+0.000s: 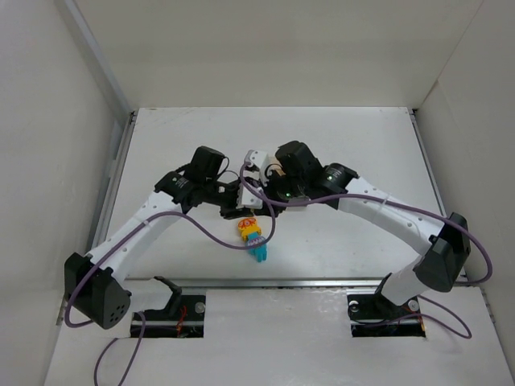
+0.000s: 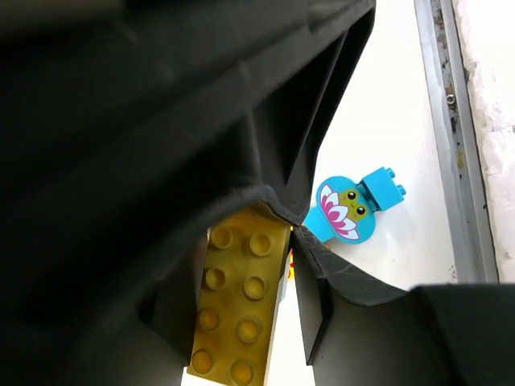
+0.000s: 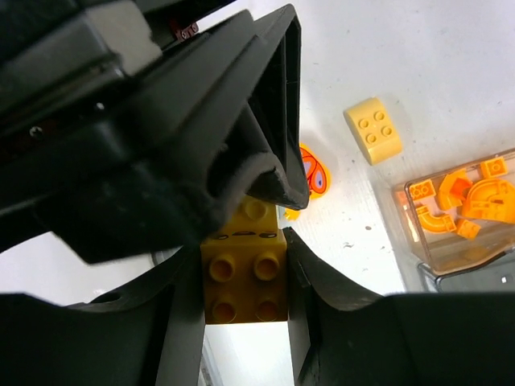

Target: Sort the legos into containers by color

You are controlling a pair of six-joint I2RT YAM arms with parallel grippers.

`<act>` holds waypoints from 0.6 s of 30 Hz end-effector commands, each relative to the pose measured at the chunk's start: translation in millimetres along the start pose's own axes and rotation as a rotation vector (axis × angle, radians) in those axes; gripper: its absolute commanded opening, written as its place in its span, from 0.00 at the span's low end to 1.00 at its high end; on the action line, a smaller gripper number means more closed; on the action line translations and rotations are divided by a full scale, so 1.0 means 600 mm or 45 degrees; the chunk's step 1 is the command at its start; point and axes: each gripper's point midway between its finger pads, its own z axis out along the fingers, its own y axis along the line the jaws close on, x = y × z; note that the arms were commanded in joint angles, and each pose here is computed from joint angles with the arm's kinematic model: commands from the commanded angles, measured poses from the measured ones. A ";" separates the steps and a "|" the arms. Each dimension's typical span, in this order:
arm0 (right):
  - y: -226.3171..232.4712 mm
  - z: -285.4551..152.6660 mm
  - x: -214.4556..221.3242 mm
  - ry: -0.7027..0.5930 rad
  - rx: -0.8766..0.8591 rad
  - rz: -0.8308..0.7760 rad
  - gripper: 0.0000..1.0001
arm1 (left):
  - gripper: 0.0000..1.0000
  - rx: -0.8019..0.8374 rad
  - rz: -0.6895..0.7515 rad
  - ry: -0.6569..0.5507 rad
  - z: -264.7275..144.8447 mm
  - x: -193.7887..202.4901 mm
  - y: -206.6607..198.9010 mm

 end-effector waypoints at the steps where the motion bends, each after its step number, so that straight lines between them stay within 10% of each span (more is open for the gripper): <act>1: -0.038 -0.057 -0.051 -0.198 0.151 0.082 0.00 | 0.00 0.006 -0.085 0.138 -0.005 0.048 -0.025; 18: -0.088 -0.090 -0.037 -0.299 0.113 0.257 0.00 | 0.00 -0.092 -0.174 0.152 0.000 0.065 -0.018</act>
